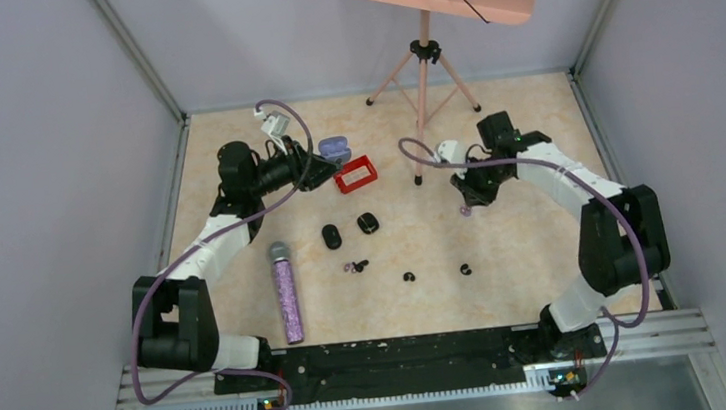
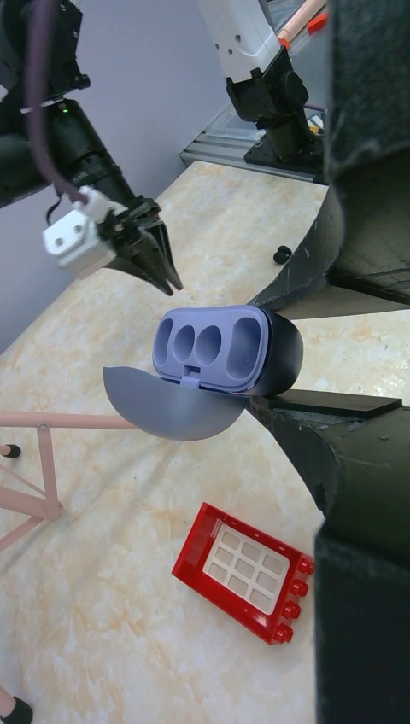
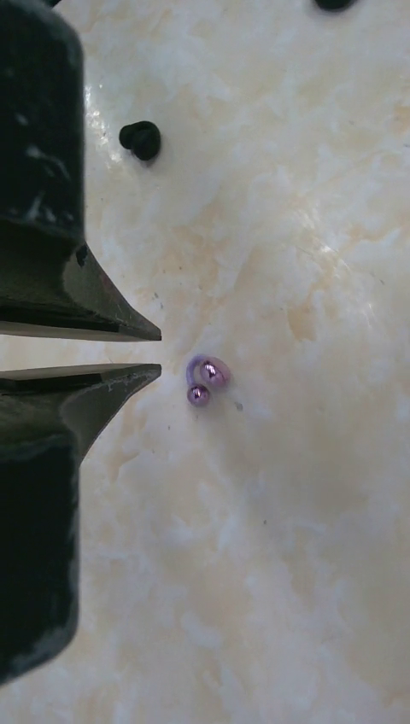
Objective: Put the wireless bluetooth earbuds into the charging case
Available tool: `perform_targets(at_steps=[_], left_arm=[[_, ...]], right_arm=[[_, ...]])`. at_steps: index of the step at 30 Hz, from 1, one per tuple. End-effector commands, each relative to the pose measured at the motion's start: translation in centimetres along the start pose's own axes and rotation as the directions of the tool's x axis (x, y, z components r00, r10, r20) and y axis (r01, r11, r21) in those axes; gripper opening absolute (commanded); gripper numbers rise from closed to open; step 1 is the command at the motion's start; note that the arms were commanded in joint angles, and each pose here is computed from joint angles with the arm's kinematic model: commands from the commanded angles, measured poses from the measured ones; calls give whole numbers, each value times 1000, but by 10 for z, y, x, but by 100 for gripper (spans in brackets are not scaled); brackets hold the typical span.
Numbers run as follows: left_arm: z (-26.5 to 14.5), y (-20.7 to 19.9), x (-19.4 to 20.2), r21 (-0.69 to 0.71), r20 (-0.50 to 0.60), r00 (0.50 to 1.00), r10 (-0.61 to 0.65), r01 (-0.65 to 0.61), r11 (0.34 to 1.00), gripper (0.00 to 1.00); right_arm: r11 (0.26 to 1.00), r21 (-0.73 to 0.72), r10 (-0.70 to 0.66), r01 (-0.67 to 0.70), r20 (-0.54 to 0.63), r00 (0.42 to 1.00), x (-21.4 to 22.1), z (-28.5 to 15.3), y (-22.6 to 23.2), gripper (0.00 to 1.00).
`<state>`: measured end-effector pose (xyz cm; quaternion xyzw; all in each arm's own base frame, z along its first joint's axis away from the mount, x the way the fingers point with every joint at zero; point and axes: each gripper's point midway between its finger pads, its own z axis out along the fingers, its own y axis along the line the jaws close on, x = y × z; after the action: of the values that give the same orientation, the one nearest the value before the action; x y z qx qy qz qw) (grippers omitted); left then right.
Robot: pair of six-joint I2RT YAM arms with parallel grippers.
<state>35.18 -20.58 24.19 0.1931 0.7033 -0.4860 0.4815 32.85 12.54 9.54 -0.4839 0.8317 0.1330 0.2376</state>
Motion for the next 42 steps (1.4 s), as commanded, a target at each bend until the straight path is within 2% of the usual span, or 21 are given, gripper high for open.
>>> perform_targets(at_steps=[1,5,20,33,42], left_arm=[[-1,-6,-15,15,32,998,56,-57,998,0],[-2,-6,-17,15,31,998,63,-63,998,0],[-5,-1,-19,-5,15,997,81,-81,997,0],[-4,4,-19,-15,8,997,75,-75,997,0],[-5,7,-18,-27,4,997,71,-71,997,0]], right_arm=[[924,2,-381,383,93,920,3,-3,8,13],[865,9,-501,502,94,860,11,4,10,10],[751,-100,-650,653,70,757,26,33,8,10],[725,-129,-677,677,50,734,34,49,1,14],[711,-75,-698,699,43,714,26,53,-10,16]])
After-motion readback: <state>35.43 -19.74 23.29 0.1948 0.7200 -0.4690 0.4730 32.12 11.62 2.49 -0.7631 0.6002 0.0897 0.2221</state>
